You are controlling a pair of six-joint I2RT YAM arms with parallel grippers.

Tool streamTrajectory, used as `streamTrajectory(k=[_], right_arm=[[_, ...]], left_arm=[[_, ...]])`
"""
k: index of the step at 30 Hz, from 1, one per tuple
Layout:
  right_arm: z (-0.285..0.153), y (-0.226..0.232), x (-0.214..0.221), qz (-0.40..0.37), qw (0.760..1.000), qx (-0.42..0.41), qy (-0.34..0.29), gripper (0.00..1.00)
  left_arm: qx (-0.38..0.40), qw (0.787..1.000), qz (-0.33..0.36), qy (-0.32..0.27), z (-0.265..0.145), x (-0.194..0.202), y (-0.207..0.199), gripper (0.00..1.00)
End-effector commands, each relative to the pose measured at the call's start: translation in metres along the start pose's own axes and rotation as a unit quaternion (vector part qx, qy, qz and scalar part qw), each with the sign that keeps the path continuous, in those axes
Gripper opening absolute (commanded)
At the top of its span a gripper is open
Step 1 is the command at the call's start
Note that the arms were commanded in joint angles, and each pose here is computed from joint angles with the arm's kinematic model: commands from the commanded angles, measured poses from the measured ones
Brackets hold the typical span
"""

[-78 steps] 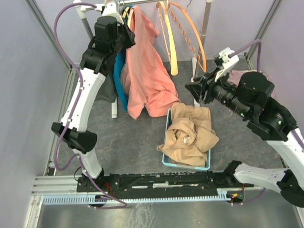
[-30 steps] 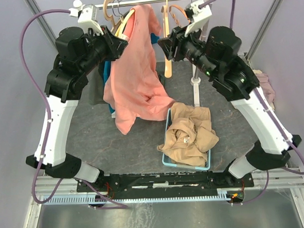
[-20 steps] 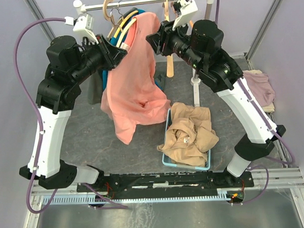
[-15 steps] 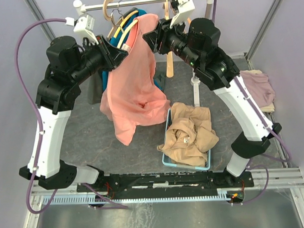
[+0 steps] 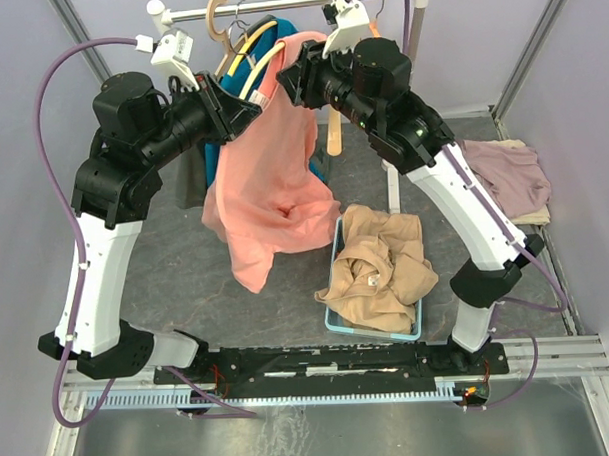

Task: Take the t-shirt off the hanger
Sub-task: Pick up the hanger from the clothesline.

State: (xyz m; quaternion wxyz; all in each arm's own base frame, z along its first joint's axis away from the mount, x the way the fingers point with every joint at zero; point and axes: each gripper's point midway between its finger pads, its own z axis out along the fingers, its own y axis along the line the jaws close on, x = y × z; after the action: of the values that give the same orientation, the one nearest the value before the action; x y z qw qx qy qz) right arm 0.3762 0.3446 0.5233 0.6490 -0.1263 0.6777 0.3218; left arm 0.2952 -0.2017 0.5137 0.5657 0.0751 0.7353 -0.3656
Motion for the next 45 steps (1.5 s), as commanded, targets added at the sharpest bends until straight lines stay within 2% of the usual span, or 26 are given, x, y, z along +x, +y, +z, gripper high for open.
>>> streamTrajectory(k=[1, 7, 14, 17, 26, 32, 45], right_arm=[[-0.002, -0.001, -0.034, 0.017, 0.998, 0.016, -0.058, 0.45], [0.005, -0.01, -0.035, 0.017, 0.996, 0.043, -0.071, 0.37], [0.008, -0.016, -0.037, 0.017, 0.995, 0.06, -0.08, 0.08], [0.008, -0.012, -0.038, 0.015, 0.995, 0.049, -0.08, 0.01], [0.001, 0.021, -0.033, 0.006, 0.998, -0.028, -0.064, 0.01], [-0.012, 0.05, -0.01, -0.004, 0.996, -0.082, -0.023, 0.01], [-0.047, 0.074, 0.016, -0.026, 0.988, -0.145, 0.034, 0.01]], left_arm=[[0.063, 0.997, 0.003, -0.053, -0.016, -0.032, -0.033, 0.03], [0.079, 0.996, 0.009, -0.049, -0.022, -0.03, -0.039, 0.03], [0.08, 0.996, 0.01, -0.049, -0.027, -0.029, -0.04, 0.03], [0.075, 0.996, 0.009, -0.049, -0.025, -0.029, -0.038, 0.03], [0.042, 0.998, -0.008, -0.049, -0.009, -0.031, -0.024, 0.03], [0.026, 0.998, -0.015, -0.048, 0.004, -0.033, -0.017, 0.03], [0.004, 0.998, -0.018, -0.061, 0.011, -0.041, -0.01, 0.03]])
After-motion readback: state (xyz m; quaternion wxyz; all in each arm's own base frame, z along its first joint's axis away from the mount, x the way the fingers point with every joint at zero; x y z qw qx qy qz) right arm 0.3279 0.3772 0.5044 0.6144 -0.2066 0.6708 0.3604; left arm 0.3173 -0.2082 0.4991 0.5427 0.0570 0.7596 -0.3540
